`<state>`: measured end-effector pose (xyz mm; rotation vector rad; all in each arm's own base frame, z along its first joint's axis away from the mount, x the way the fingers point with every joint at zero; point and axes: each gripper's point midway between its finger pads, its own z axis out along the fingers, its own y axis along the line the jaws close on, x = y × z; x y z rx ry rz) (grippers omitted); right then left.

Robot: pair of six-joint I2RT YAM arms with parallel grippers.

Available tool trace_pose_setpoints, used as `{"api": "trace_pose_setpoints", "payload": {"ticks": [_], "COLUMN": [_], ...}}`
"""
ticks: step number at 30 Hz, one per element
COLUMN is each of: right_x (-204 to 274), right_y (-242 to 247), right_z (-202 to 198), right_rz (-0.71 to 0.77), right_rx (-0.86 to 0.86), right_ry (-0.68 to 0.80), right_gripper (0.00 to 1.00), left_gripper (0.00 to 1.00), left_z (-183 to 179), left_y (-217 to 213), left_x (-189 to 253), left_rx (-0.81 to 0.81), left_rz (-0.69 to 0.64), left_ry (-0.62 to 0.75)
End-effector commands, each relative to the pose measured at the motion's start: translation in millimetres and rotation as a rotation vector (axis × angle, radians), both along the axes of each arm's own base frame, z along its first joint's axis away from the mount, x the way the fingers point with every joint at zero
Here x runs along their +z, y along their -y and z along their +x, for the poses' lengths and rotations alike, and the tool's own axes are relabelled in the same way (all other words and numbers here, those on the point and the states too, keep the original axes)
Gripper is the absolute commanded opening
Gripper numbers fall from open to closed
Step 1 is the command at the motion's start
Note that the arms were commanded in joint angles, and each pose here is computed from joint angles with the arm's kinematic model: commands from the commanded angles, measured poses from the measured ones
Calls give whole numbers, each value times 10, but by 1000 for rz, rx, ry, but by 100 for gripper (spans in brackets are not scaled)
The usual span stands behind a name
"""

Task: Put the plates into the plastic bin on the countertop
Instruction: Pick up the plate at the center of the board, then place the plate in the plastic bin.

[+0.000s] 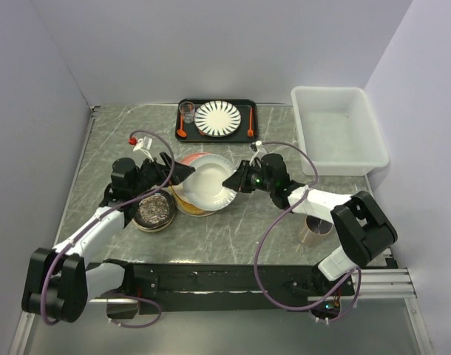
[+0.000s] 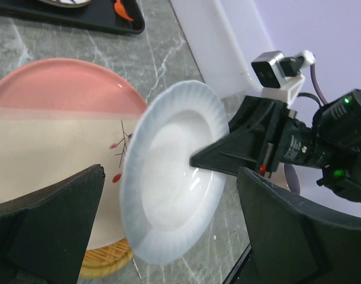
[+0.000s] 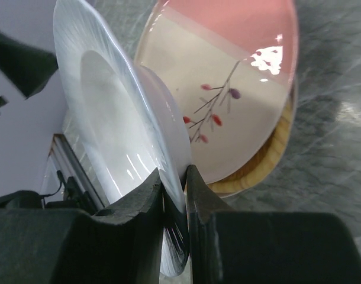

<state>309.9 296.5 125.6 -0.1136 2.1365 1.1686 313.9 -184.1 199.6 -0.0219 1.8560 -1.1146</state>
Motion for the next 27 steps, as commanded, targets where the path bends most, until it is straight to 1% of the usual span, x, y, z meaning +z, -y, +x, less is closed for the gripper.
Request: {"api": "trace_pose_setpoints", "payload": {"ticks": [1, 6, 8, 10, 13, 15, 16, 17, 18, 19, 20, 22, 23, 27], "right_x": [658, 806, 904, 905, 1065, 1241, 1235, 1366, 1396, 1324, 1493, 1468, 1561, 1626], "right_y": [116, 528, 631, 804, 967, 1041, 1101, 1143, 1169, 1204, 1245, 1309, 1362, 1527], "right_z": [414, 708, 789, 902, 1038, 1143, 1177, 1271, 1314, 1349, 1428, 1493, 1543, 1654], "right_rz": [56, 102, 112, 92, 92, 93, 78, 76, 67, 48, 53, 37, 43, 50], "right_rx": [-95, -200, -209, -243, -273, -295, -312, -332, -338, -348, -360, -378, -392, -432], "right_ry": [134, 138, 144, 130, 149, 179, 160, 180, 179, 139, 161, 129, 141, 129], "right_gripper": [0, 0, 0, 0, 0, 0, 0, 0, 0, 0, 0, 0, 0, 0], "left_gripper": [99, 99, 99, 99, 99, 99, 99, 99, 99, 99, 99, 99, 99, 99], "left_z": [-47, -60, -62, -48, -34, -35, -35, -42, -46, -50, -57, -64, -77, -96], "left_y": [-30, -45, -38, -22, 11, 28, 49, 58, 70, 87, 92, 105, 113, 123], "left_x": [209, 235, 192, 144, 63, 31, 18, -8, -10, -23, -43, -66, -78, -100], "left_rx": [5, 8, 4, -4, -22, -32, -45, -50, -56, -68, -72, -80, -87, -92], "left_rz": [-3, 10, 9, 7, 1, -7, -15, -20, -28, -35, -37, -46, -49, -56], "left_ry": [95, 105, 96, 84, 63, 54, 53, 45, 41, 39, 34, 25, 22, 17]}}
